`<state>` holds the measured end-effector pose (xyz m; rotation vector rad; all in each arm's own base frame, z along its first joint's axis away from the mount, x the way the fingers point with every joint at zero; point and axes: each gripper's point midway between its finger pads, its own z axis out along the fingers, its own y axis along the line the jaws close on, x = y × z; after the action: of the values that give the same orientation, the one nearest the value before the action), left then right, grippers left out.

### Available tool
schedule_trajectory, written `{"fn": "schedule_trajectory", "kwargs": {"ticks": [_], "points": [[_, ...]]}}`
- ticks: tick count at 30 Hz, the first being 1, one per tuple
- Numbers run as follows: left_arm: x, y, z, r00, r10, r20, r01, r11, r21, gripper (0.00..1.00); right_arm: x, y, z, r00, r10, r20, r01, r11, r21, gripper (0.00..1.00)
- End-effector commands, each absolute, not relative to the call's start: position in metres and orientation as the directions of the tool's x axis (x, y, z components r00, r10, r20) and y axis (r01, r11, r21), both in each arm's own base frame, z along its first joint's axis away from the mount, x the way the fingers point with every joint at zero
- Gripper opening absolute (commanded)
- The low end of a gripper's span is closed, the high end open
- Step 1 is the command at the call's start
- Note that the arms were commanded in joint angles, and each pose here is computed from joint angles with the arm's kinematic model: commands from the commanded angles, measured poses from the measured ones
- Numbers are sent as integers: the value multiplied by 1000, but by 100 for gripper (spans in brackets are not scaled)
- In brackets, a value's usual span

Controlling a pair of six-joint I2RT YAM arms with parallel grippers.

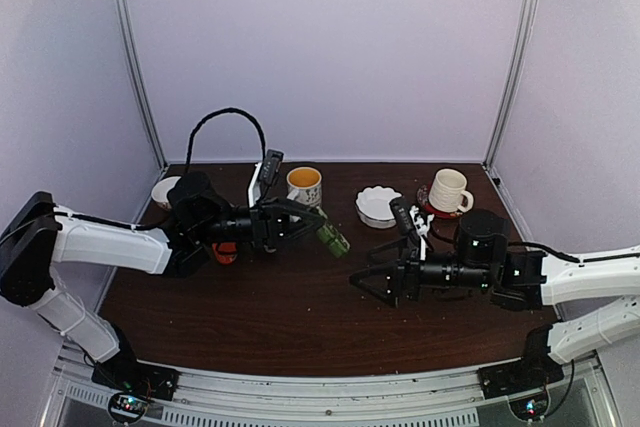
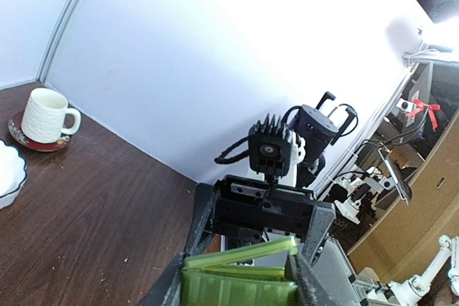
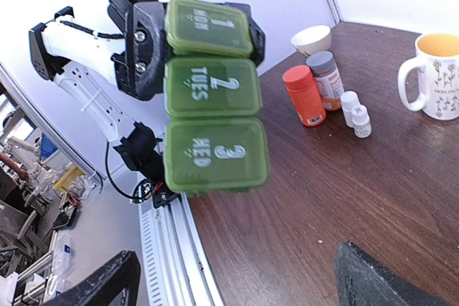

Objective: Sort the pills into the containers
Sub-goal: Pass from the left arm to the right

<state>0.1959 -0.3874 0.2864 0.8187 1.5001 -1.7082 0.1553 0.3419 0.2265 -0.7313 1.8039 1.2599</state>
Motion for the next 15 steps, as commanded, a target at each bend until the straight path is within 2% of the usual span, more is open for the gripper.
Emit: {"fn": "schedule_trajectory", "kwargs": {"ticks": [1,9,15], "points": [[191,-382,308,-485,-174,-857,874,-107,-473,21,149,359,268,-494,25,-869,-845,218,487,96],[189,-383,310,-475,-172,-863,880,-104,-464,21,167,379,275,-518,35,-855,-824,250,509,84],[186,-385,307,-462,-154,-873,887,-91,-453,22,172,383,282,-525,60,-849,-815,253,522,62]]}}
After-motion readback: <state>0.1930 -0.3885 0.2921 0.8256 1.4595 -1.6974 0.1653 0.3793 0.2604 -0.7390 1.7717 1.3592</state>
